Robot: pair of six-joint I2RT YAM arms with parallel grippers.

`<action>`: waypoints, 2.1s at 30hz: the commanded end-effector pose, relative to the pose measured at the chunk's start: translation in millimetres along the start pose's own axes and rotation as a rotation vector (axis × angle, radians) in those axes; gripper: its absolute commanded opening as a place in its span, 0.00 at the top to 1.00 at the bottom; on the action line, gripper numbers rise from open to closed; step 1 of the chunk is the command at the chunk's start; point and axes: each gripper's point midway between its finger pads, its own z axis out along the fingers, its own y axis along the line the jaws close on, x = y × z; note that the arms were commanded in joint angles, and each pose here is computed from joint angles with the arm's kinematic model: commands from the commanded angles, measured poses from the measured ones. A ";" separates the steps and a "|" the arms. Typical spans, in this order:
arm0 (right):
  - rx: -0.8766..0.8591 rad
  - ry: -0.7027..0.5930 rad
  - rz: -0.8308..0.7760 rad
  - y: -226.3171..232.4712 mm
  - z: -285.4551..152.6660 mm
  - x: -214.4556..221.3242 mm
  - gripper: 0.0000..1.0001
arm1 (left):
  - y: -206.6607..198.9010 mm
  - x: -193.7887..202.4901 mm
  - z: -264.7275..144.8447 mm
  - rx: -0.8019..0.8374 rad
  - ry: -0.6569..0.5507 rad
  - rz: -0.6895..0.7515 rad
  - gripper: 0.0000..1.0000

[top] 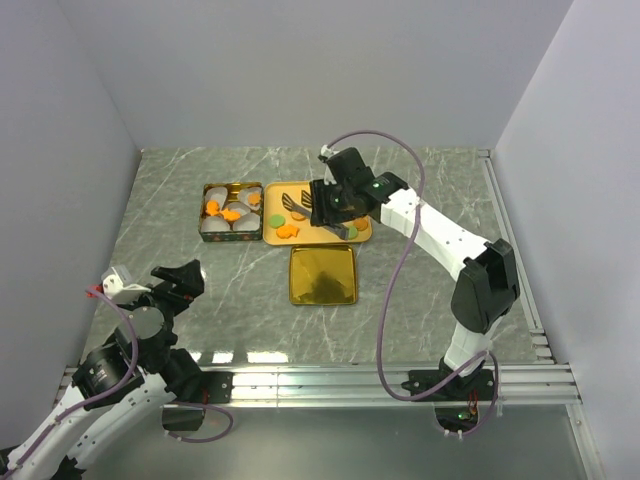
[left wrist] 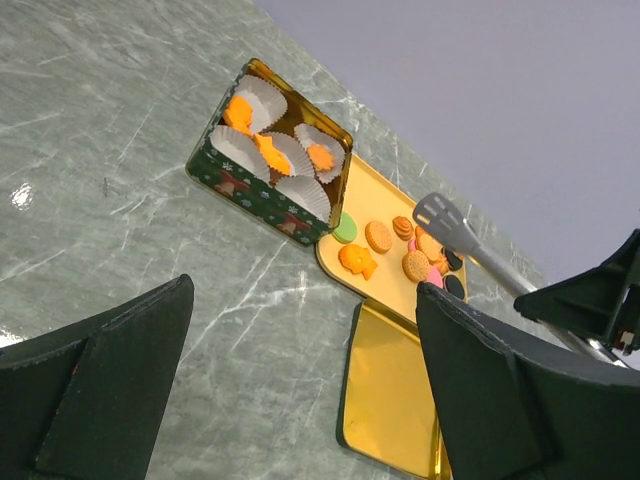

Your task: Pack the cookies

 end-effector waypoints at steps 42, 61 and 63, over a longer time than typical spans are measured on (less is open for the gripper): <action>0.231 0.172 -0.144 -20.7 66.1 -2.9 0.37 | -6.5 -14.8 -5.5 0.041 -0.030 -0.075 0.01; 0.234 0.207 -0.155 -16.0 75.2 6.1 0.55 | -6.3 -16.0 -6.1 0.044 -0.035 -0.085 0.01; 0.241 0.201 -0.155 -16.2 74.3 3.6 0.56 | -5.7 -16.2 -6.0 0.041 -0.036 -0.086 0.01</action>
